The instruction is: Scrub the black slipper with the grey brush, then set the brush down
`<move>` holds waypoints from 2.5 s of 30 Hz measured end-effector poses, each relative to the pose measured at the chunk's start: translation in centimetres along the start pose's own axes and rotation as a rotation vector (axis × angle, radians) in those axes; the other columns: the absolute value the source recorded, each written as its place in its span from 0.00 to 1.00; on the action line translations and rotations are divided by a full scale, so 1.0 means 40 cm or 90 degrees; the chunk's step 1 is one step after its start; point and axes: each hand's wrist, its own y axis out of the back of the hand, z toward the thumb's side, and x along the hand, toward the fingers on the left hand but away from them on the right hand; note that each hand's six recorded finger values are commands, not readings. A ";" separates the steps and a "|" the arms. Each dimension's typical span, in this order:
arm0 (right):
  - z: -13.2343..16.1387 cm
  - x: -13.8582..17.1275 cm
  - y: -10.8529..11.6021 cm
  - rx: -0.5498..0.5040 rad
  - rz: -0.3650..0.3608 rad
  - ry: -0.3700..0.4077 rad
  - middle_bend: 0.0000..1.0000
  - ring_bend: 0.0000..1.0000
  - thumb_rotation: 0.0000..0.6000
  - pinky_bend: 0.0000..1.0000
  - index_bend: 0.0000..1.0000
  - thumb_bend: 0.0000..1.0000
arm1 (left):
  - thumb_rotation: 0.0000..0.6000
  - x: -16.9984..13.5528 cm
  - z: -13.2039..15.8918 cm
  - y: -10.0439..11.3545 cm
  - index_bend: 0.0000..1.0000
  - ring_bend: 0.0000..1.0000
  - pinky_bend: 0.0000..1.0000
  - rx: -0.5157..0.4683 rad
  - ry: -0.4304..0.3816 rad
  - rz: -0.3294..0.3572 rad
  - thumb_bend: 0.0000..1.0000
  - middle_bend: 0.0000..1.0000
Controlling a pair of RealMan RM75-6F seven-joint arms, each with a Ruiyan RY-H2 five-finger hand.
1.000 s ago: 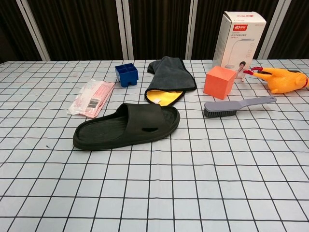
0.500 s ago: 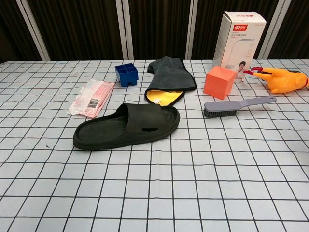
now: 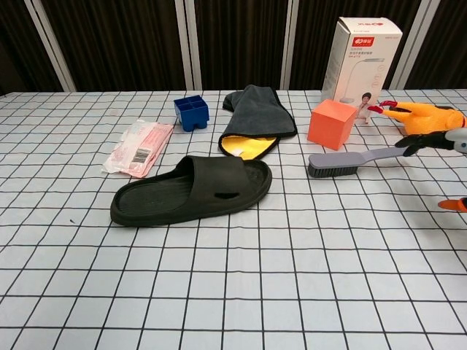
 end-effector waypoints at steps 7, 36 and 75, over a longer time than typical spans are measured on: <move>0.033 -0.065 0.012 0.036 0.007 0.027 0.18 0.00 1.00 0.00 0.04 0.43 | 1.00 0.005 -0.011 -0.008 0.00 0.00 0.05 0.006 0.016 -0.011 0.13 0.00; 0.145 -0.225 0.037 0.092 -0.013 0.081 0.20 0.03 1.00 0.00 0.07 0.43 | 1.00 0.040 -0.043 -0.017 0.00 0.00 0.05 0.008 0.054 -0.024 0.20 0.00; 0.164 -0.272 0.025 0.102 -0.033 0.090 0.48 0.32 1.00 0.38 0.46 0.43 | 1.00 0.037 -0.057 -0.014 0.00 0.00 0.05 0.005 0.068 -0.030 0.22 0.00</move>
